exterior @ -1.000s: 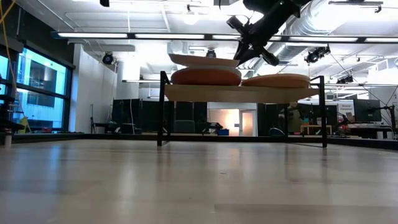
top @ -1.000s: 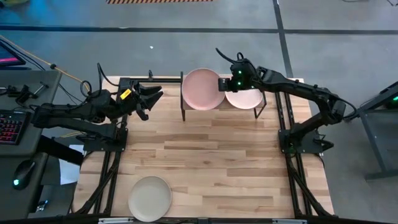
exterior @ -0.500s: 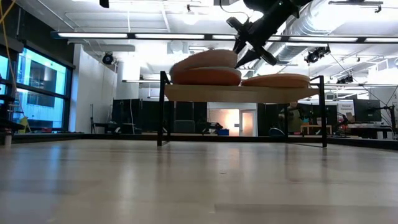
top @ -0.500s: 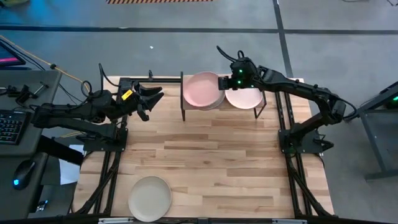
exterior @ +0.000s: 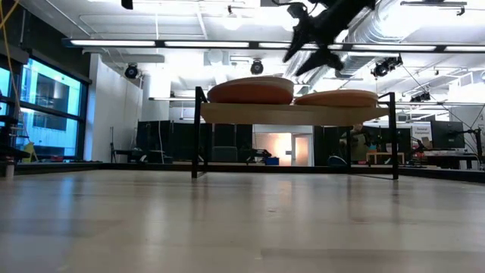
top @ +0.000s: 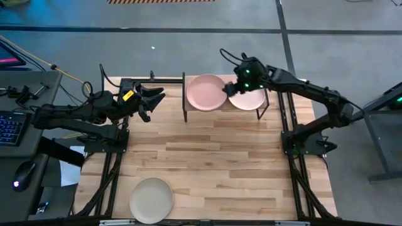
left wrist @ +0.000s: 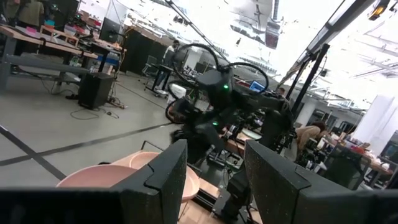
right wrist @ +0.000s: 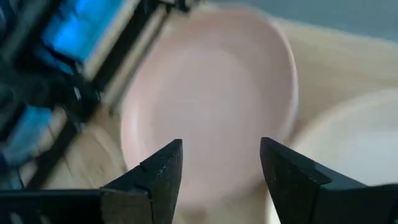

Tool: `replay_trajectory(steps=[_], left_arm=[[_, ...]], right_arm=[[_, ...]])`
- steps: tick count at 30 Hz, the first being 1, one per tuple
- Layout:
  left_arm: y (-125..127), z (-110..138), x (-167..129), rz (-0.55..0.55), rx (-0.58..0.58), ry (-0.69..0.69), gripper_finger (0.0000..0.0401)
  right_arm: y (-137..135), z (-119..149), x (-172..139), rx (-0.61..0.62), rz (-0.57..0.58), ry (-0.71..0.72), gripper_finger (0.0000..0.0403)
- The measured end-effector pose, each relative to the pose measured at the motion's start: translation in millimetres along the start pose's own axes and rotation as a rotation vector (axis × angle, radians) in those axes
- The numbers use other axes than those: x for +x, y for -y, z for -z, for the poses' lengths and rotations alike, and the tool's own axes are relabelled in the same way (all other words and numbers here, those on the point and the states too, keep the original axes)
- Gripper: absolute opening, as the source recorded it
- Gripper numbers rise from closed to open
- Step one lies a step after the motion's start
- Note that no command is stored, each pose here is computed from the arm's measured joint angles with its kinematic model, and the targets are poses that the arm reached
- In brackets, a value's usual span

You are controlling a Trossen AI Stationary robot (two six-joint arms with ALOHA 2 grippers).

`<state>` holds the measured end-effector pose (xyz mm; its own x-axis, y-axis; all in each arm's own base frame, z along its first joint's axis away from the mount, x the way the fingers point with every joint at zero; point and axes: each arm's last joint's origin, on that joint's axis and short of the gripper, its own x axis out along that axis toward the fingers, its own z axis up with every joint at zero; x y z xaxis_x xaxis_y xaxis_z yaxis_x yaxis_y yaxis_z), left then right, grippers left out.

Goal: Place and stack plates onto a shelf
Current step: Put the left white and light orange plate on center table

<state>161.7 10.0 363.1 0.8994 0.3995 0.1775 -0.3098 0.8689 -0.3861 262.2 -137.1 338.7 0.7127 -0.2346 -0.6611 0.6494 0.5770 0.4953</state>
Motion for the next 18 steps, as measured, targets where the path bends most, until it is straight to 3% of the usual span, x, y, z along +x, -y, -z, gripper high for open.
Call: replay_trajectory(steps=[7, 11, 14, 18], left_arm=[[0.0, 0.1, 0.0, 0.0, -0.016, -0.001, 0.0152], [-0.2, 0.0, 0.0, -0.007, -0.016, 0.002, 0.0152], [-0.7, -0.3, 0.0, -0.027, -0.016, 0.009, 0.0152], [-1.0, -0.4, 0.0, -0.033, -0.017, 0.012, 0.0152]], right_arm=[[10.7, 61.3, -49.3, -0.107, 0.17, -0.112, 0.0197], [15.8, 95.5, -68.8, -0.074, 0.083, -0.058, 0.0197], [15.3, 107.8, -70.6, -0.102, 0.027, -0.023, 0.0197], [12.6, 105.6, -61.1, -0.229, 0.103, -0.031, 0.0197]])
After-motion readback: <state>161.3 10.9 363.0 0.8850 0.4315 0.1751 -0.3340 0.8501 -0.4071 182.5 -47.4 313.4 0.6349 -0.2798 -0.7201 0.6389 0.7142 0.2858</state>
